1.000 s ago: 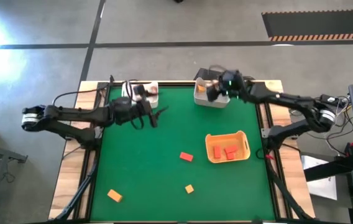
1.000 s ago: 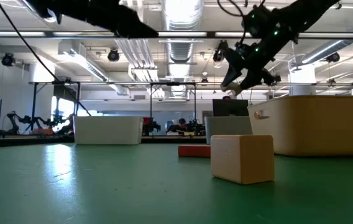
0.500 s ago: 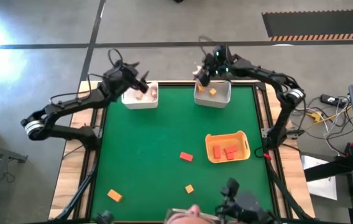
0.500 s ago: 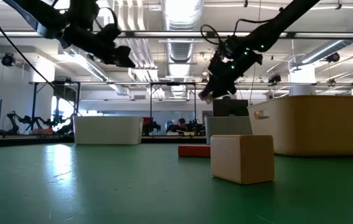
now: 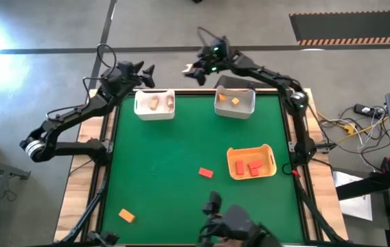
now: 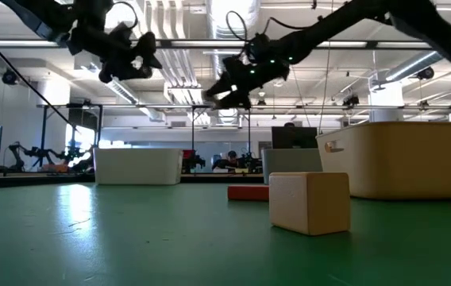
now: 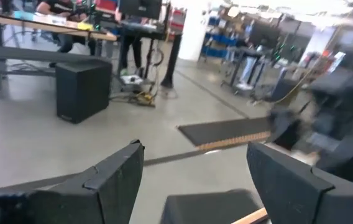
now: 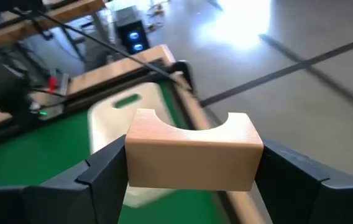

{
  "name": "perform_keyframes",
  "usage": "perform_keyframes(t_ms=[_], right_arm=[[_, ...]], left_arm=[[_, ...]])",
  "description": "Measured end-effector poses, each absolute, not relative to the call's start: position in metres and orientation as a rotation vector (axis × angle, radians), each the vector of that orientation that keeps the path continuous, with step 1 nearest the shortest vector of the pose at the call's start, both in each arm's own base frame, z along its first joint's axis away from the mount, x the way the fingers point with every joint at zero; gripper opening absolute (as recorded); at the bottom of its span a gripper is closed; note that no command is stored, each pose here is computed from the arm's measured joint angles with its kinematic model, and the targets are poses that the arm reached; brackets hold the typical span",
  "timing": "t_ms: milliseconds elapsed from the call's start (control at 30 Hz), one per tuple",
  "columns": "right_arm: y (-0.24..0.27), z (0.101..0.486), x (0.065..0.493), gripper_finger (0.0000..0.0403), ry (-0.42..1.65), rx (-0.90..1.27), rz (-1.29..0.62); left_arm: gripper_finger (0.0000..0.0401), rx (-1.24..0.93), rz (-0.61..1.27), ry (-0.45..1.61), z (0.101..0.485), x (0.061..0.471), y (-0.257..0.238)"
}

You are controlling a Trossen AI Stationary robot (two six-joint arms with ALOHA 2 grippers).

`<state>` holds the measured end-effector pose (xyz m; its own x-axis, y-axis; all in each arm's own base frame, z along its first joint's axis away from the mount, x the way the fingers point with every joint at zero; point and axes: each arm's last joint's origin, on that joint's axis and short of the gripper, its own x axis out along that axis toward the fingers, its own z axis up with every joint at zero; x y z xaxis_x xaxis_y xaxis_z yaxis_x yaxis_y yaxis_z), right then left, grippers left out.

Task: Sort & place blocks by color
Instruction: Put the brown block into the white bin

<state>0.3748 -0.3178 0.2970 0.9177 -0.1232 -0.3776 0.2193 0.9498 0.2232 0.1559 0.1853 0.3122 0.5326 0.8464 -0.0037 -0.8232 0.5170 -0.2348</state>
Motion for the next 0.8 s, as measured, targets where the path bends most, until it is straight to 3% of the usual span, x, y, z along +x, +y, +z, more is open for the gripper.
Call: perform_keyframes(t_ms=[233,400,800], right_arm=[[-0.298,0.280,0.436,0.0277,0.359,0.309,-0.111],[-0.291,0.240,0.468,0.0278,0.412,0.368,-0.084],[-0.290,0.209,0.495,0.0330,0.440,0.496,-0.057]], left_arm=[[0.0267,-0.213,0.994,-0.212,0.331,0.143,0.171],[0.0267,-0.214,0.986,-0.257,0.339,0.137,0.165],[0.0267,-0.204,0.962,-0.282,0.345,0.133,0.159]])
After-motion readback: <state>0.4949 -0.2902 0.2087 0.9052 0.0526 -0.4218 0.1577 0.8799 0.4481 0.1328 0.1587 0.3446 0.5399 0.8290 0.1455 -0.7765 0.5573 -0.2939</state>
